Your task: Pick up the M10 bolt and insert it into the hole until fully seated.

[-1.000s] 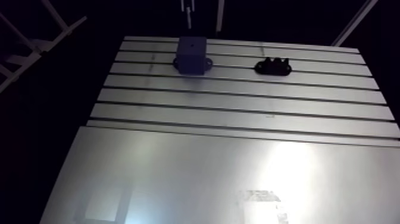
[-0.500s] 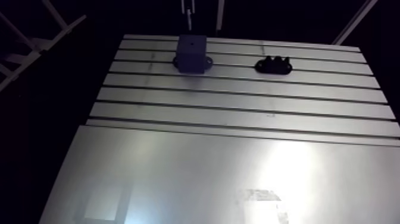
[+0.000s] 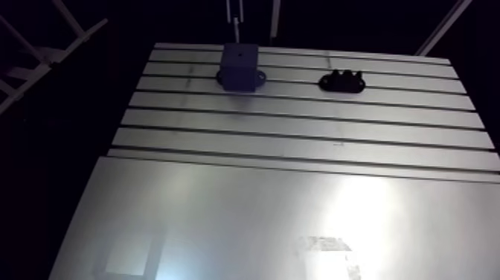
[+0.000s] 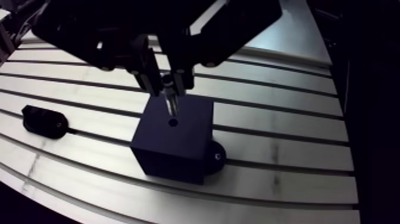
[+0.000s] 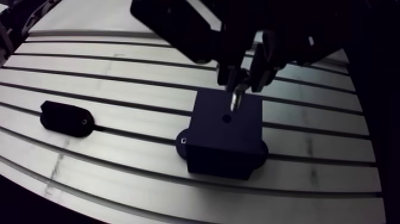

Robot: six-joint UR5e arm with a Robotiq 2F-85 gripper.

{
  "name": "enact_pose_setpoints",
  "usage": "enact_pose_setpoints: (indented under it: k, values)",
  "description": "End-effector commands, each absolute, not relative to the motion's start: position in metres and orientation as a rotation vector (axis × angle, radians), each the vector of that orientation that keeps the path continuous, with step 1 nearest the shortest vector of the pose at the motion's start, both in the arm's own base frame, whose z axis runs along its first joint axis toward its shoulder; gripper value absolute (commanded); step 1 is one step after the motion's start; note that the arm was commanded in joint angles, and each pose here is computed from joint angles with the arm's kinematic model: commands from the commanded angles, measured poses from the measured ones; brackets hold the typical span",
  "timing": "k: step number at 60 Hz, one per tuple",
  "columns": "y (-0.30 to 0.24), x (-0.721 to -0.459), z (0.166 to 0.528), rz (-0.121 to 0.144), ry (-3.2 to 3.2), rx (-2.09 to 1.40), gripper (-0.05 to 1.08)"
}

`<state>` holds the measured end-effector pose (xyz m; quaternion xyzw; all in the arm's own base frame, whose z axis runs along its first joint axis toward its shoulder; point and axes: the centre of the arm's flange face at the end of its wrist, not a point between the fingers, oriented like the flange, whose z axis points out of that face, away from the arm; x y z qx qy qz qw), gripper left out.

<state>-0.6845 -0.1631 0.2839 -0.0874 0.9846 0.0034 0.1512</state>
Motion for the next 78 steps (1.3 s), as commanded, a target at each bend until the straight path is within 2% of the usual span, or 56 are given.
enact_pose_setpoints:
  k: [1, 41, 52, 78]
  values:
    - [-0.163, -0.682, 0.28, 0.011, 2.823, -0.251, 1.07]
    - [-0.163, -0.681, 0.276, 0.014, 2.834, -0.256, 1.08]
    - [-0.16, -0.681, 0.273, 0.046, 2.831, -0.257, 1.08]
    - [-0.161, -0.681, 0.269, 0.042, 2.825, -0.258, 1.07]
